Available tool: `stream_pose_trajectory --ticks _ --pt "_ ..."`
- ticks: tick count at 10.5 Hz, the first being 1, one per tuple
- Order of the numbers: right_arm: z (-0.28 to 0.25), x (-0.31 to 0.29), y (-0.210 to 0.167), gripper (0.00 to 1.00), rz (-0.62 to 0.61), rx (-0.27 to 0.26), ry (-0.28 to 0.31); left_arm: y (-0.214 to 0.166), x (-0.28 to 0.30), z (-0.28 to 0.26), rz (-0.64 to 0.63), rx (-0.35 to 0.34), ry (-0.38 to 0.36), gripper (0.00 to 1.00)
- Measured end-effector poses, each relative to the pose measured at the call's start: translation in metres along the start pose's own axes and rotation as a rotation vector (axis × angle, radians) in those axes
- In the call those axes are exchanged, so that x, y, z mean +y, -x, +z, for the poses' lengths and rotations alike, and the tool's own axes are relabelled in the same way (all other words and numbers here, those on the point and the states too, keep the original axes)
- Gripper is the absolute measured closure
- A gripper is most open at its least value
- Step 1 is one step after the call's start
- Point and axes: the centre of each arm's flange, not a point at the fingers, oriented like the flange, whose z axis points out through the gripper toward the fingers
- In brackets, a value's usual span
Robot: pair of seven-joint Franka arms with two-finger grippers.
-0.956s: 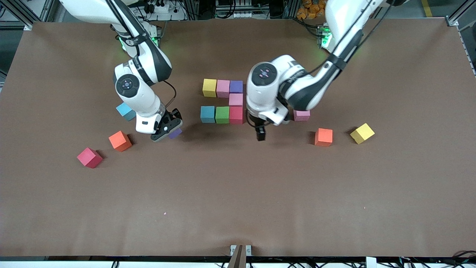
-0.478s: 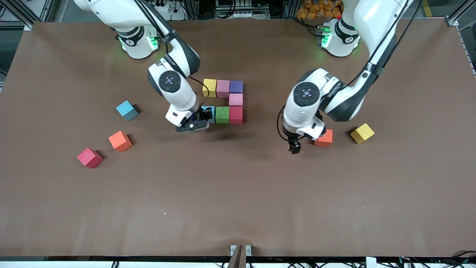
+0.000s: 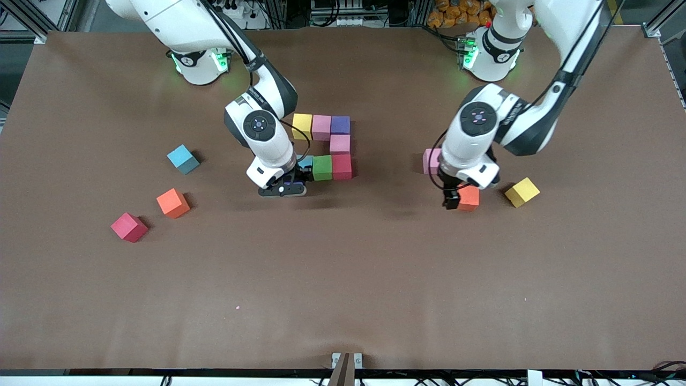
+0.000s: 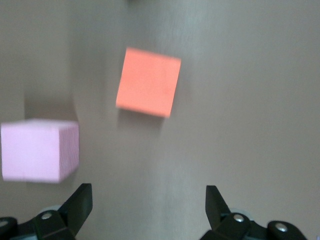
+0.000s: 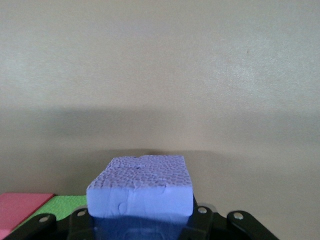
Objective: Form number 2 with 11 blocks
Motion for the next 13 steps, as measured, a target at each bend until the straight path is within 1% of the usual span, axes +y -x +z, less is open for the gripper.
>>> stream_pose_trajectory --ticks 2,3,4,6,8,10,13 --pt "0.009 0.001 0.001 0.43 -0.011 -0.019 0.017 -0.050 0.011 0.007 0.066 -0.008 -0.024 0.00" --pt "0.006 0.003 -0.003 0.43 -0.014 -0.033 0.033 -0.067 0.014 0.013 0.097 -0.013 -0.039 0.00" --pt "0.001 0.003 -0.007 0.43 -0.014 -0.041 0.042 -0.073 0.014 0.021 0.123 -0.021 -0.056 0.00" --pt "-0.007 0.001 -0.013 0.43 -0.014 -0.036 0.040 -0.070 0.009 0.039 0.167 -0.045 -0.092 0.00" --pt "-0.008 0.001 -0.014 0.43 -0.013 -0.033 0.039 -0.069 0.007 0.051 0.183 -0.064 -0.115 0.00" --pt "-0.001 0.000 -0.015 0.43 -0.013 -0.032 0.034 -0.070 0.008 0.057 0.179 -0.080 -0.117 0.00" --pt "0.027 -0.004 -0.013 0.43 -0.016 -0.033 0.020 -0.075 0.010 0.064 0.167 -0.097 -0.120 0.00"
